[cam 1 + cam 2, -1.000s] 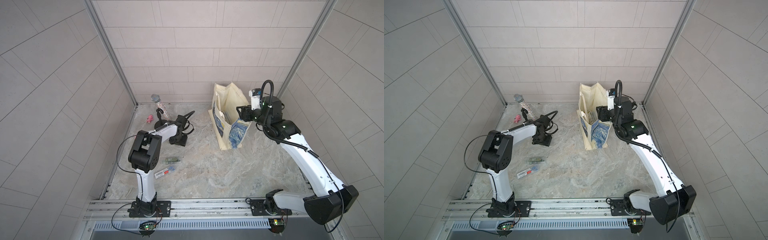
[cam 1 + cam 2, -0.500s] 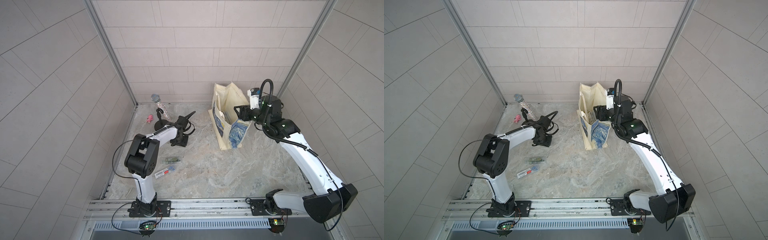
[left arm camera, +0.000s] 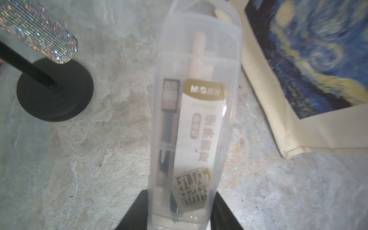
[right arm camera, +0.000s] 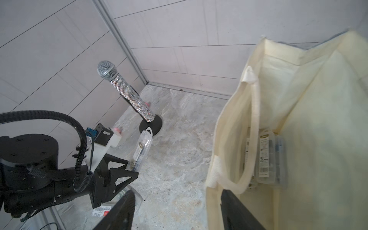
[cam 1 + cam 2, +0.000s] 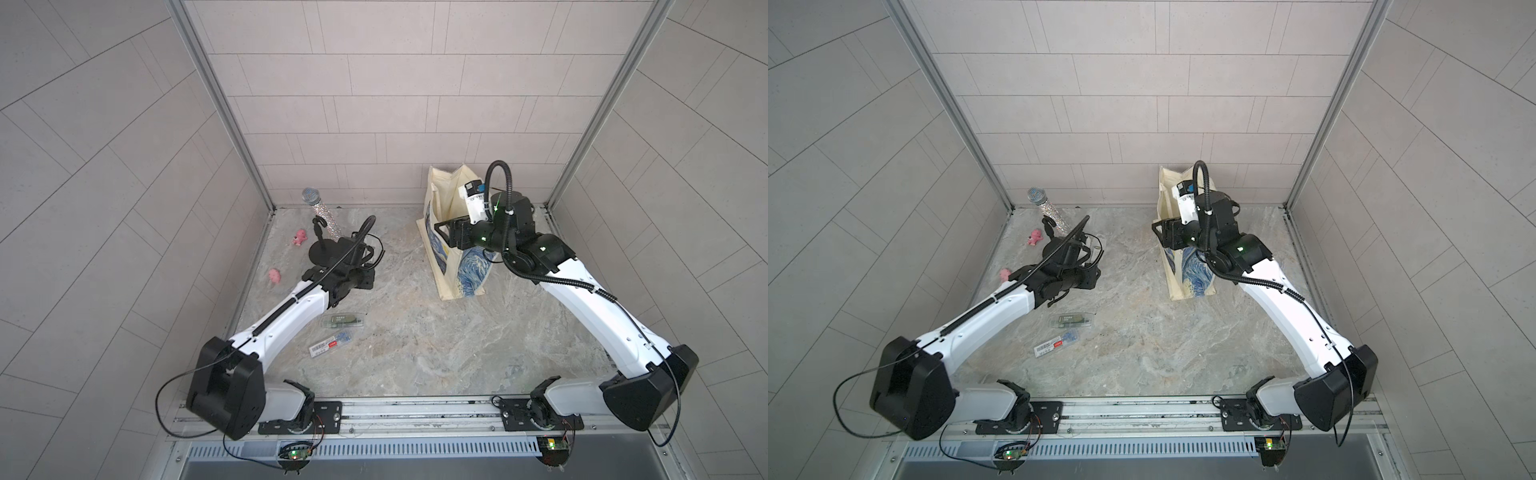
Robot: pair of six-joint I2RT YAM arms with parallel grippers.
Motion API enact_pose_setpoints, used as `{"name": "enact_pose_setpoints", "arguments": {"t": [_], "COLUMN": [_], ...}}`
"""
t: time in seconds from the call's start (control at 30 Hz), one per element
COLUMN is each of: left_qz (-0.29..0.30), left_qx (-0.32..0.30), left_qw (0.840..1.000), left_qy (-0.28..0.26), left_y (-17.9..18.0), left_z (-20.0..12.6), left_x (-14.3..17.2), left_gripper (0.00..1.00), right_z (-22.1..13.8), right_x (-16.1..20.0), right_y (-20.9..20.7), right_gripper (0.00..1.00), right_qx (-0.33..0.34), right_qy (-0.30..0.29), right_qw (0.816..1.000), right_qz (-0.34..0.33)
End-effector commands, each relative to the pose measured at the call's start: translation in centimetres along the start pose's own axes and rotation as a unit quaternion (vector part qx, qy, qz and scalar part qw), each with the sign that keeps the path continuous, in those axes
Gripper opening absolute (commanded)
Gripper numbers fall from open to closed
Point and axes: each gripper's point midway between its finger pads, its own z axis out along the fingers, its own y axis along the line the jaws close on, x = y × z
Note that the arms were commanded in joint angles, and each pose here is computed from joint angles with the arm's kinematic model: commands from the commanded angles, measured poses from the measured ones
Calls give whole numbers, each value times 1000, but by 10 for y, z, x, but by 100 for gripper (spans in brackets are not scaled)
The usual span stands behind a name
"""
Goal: Put the compass set into the canvas bag
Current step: Pick up the compass set at the center of the board, then place the compass set in the canvas bag.
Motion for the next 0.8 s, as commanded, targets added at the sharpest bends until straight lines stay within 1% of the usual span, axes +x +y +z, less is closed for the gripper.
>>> {"name": "enact_pose_setpoints", "arguments": {"t": [0.0,0.1,0.17,0.33,0.43,0.5,0.6,0.77], "left_qz": [7,24,35,51,52,53,53,50], "left_qx": [32,60,64,76,74,76,79,78], "left_qw": [998,995,993,989,988,988,987,988], "left_qy": [-62,-82,-94,-115,-122,-126,-126,-127], "left_y": [-18,-32,-37,-45,-45,-45,-46,-45], "left_z": [-21,-38,-47,-63,-65,-65,-64,-62], "left_x": [-22,-28,-31,-36,-38,-38,-36,-34], "left_gripper": [19,16,14,13,13,13,13,13], "right_z": [9,27,38,58,70,78,89,106], "right_x": [1,8,12,19,24,28,33,51], "right_y": [23,40,47,68,80,89,97,104], "right_gripper": [71,72,71,71,71,71,69,61], "right_qx": [-27,-53,-67,-95,-112,-134,-151,-156], "right_qy": [13,34,47,64,78,83,92,120], "right_qw": [1000,998,997,993,991,987,984,980], "right_qz": [-8,-10,-7,-11,-8,0,13,23]}}
